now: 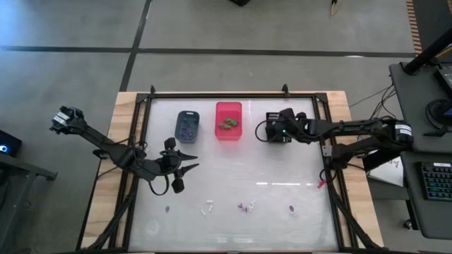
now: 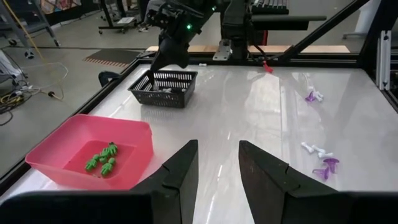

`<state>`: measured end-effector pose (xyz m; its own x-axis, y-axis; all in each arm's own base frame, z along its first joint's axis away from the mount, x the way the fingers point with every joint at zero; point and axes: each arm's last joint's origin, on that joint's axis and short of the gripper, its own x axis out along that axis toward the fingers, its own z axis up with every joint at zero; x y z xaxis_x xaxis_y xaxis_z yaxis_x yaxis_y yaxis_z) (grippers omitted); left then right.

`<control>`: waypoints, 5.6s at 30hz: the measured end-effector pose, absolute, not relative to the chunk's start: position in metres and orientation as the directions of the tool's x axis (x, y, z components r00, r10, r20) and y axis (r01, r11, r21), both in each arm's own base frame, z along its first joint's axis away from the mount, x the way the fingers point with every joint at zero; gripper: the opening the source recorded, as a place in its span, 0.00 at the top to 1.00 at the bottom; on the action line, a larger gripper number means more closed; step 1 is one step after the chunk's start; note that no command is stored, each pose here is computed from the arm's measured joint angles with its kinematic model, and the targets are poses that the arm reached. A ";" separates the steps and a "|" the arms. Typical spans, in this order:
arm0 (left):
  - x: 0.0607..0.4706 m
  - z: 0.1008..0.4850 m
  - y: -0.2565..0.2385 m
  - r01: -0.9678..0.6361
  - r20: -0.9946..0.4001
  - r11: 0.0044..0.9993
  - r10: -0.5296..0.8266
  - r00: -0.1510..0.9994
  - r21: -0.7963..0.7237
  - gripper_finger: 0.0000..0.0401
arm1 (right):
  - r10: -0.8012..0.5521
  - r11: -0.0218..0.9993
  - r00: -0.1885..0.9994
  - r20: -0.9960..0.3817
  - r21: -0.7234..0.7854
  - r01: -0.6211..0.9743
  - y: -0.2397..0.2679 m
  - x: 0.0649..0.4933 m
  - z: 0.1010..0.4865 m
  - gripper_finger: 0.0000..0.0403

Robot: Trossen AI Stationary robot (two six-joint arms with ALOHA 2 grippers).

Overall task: Sort Halloween decoration
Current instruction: Put the white bone toy into the black bin, then put the purple witch hat toy into the blue bin, then put the white bone toy into the black bin

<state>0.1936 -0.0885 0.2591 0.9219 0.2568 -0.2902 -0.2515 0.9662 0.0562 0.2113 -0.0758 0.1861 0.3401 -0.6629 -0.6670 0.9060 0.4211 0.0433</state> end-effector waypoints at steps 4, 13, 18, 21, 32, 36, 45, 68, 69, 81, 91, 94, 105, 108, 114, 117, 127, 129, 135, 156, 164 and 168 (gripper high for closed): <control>0.194 0.259 -0.088 -0.257 -0.291 0.966 0.257 0.922 0.038 0.76 | -0.664 0.418 0.347 -0.663 0.056 0.907 -0.076 0.212 0.187 0.85; 0.190 0.253 -0.093 -0.228 -0.439 0.922 0.072 0.896 -0.314 0.76 | -0.612 0.502 0.465 -0.640 0.141 0.854 -0.061 0.223 0.197 0.85; 0.181 0.240 -0.098 -0.462 -0.750 0.776 -0.022 0.661 -0.430 0.76 | -0.582 0.549 0.513 -0.630 0.160 0.820 -0.049 0.229 0.202 0.85; 0.181 0.231 -0.109 -0.569 -0.872 0.726 -0.088 0.481 -0.387 0.76 | -0.575 0.565 0.538 -0.616 0.177 0.806 -0.045 0.231 0.204 0.85; 0.204 0.226 -0.161 -0.669 -0.987 0.728 -0.067 0.144 -0.147 0.76 | -0.569 0.597 0.577 -0.586 0.189 0.780 -0.041 0.236 0.208 0.85; 0.213 0.210 -0.177 -0.710 -0.998 0.701 -0.042 0.054 -0.068 0.75 | -0.564 0.606 0.578 -0.589 0.180 0.775 -0.041 0.236 0.207 0.85; 0.221 0.185 -0.192 -0.723 -0.997 0.690 -0.036 -0.073 0.028 0.62 | -0.554 0.621 0.587 -0.590 0.178 0.764 -0.038 0.237 0.207 0.85; 0.211 0.157 -0.196 -0.713 -0.991 0.696 -0.012 -0.130 0.085 0.66 | -0.524 0.657 0.634 -0.569 0.204 0.726 -0.026 0.240 0.209 0.85; 0.211 0.157 -0.196 -0.711 -0.991 0.699 -0.013 -0.130 0.084 0.67 | -0.522 0.658 0.635 -0.569 0.205 0.724 -0.025 0.240 0.209 0.85; 0.211 0.157 -0.197 -0.697 -0.992 0.712 -0.013 -0.129 0.081 0.90 | -0.519 0.648 0.638 -0.569 0.225 0.728 -0.024 0.241 0.209 0.85; 0.209 0.171 -0.193 -0.661 -0.998 0.750 -0.006 -0.058 0.034 1.00 | -0.516 0.651 0.640 -0.570 0.225 0.725 -0.023 0.241 0.209 0.85; 0.208 0.186 -0.189 -0.624 -0.999 0.781 0.032 0.042 -0.001 1.00 | -0.512 0.656 0.642 -0.571 0.223 0.721 -0.021 0.241 0.209 0.85; 0.204 0.254 -0.106 -0.637 -0.674 0.718 0.619 0.403 0.279 1.00 | -0.496 0.672 0.654 -0.571 0.224 0.706 -0.015 0.241 0.209 0.85; 0.203 0.268 -0.070 -0.687 -0.582 0.627 0.731 0.356 0.368 1.00 | -0.496 0.667 0.654 -0.571 0.233 0.708 -0.015 0.241 0.209 0.85; 0.217 0.279 0.004 -0.678 -0.599 0.552 0.775 0.203 0.485 1.00 | -0.495 0.664 0.656 -0.570 0.238 0.709 -0.015 0.241 0.209 0.85; 0.226 0.274 0.041 -0.625 -0.721 0.644 0.669 0.181 0.441 1.00 | -0.495 0.664 0.656 -0.570 0.239 0.709 -0.015 0.241 0.209 0.85; 0.232 0.233 0.141 -0.579 -0.877 0.763 0.452 0.161 0.287 1.00 | -0.495 0.664 0.656 -0.570 0.239 0.709 -0.015 0.241 0.209 0.85; 0.233 0.223 0.150 -0.568 -0.898 0.780 0.412 0.155 0.260 0.98 | -0.495 0.664 0.655 -0.570 0.238 0.709 -0.015 0.241 0.209 0.85; 0.239 0.203 0.161 -0.540 -0.922 0.797 0.375 0.093 0.269 0.90 | -0.488 0.671 0.660 -0.571 0.239 0.702 -0.012 0.241 0.209 0.85; 0.245 0.266 0.050 -0.381 -0.699 0.915 0.358 0.619 0.131 0.72 | 0.117 0.751 0.584 -0.803 0.456 0.478 0.069 0.296 0.226 0.85; 0.240 0.267 0.007 -0.238 -0.545 0.967 0.247 0.801 0.088 0.72 | 0.076 0.965 0.207 -0.975 0.124 0.230 0.117 0.321 0.210 0.85; 0.235 0.263 -0.003 -0.204 -0.502 0.976 0.214 0.838 0.076 0.72 | 0.065 0.996 0.127 -0.990 0.057 -0.068 0.146 0.324 0.189 0.85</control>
<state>0.2353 -0.0027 0.2634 0.8382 0.2140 -0.5016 -0.2039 0.9761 0.0757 0.3239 0.1459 0.1893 0.1274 0.0651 -0.9897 -0.0681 0.9961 0.0568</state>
